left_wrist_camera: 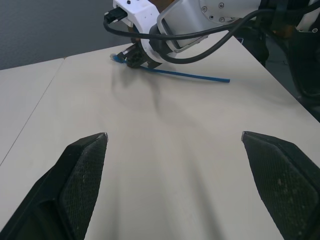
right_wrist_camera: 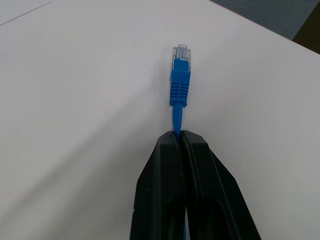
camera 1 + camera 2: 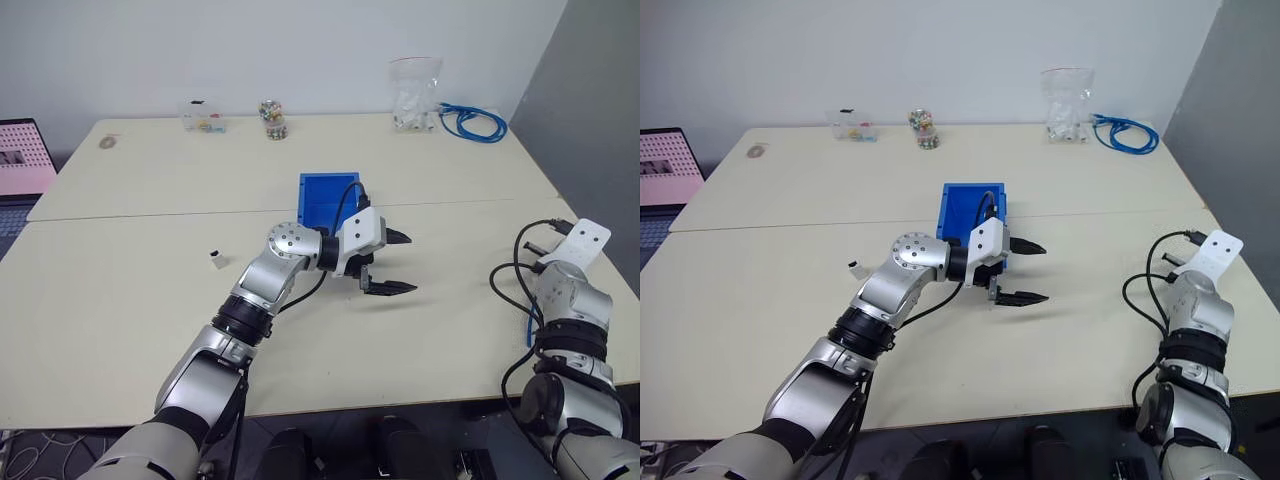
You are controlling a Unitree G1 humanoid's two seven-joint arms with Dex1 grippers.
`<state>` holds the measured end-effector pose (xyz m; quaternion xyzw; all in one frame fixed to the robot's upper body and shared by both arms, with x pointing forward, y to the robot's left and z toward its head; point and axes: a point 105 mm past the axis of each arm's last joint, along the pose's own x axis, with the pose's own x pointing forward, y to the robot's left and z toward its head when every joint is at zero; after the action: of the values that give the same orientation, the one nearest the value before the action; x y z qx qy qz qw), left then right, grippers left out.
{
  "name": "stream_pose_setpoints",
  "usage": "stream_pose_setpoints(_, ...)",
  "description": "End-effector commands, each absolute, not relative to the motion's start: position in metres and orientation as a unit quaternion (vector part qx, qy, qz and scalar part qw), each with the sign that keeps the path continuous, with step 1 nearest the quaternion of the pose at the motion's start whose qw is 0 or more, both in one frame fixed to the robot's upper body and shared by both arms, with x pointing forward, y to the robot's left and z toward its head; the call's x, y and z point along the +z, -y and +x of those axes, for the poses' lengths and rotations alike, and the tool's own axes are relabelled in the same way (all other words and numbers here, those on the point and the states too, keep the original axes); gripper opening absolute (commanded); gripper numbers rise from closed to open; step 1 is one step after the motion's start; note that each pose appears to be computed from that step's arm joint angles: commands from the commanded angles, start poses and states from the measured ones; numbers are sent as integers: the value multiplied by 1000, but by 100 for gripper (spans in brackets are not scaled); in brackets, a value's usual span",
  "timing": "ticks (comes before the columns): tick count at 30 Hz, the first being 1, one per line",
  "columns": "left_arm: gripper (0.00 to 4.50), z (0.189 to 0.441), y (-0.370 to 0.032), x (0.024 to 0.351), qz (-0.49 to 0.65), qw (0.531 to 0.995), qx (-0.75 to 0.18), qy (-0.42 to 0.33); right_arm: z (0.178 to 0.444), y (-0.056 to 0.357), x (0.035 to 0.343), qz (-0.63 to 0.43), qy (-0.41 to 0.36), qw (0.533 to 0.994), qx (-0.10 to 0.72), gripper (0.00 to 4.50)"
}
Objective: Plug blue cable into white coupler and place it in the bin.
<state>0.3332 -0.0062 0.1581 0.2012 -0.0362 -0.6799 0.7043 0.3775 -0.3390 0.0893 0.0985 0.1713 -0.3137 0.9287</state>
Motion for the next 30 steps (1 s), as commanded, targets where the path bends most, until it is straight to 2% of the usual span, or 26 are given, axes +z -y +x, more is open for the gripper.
stream_pose_setpoints(1,450,332,-4,174,213,705,-673,61,381,314,89,66,-187,957,-210,4)
stream_pose_setpoints(3,450,322,-35,167,211,715,-665,32,381,277,113,-13,-162,986,-36,4)
stream_pose_setpoints(6,450,292,-71,153,216,718,-662,-4,357,231,131,-112,-147,968,168,4)
stream_pose_setpoints(10,450,248,-113,129,160,811,-562,-38,314,168,140,-244,-126,870,409,4)
stream_pose_setpoints(12,450,234,-130,124,134,858,-493,-47,306,140,138,-257,-119,831,479,4)
stream_pose_setpoints(15,450,207,-147,110,125,896,-421,-69,295,97,136,-241,-114,772,577,4)
stream_pose_setpoints(18,450,188,-164,96,109,927,-345,-96,290,64,130,-240,-108,724,638,4)
stream_pose_setpoints(24,450,161,-178,82,77,959,-243,-119,326,21,99,-281,-90,718,631,4)
stream_pose_setpoints(26,450,153,-171,82,65,962,-237,-121,325,17,90,-297,-90,699,644,49)
stream_pose_setpoints(27,450,151,-168,82,63,962,-237,-122,324,16,87,-299,-93,693,650,55)
stream_pose_setpoints(30,450,151,-164,81,62,962,-237,-123,321,19,79,-296,-100,691,652,125)
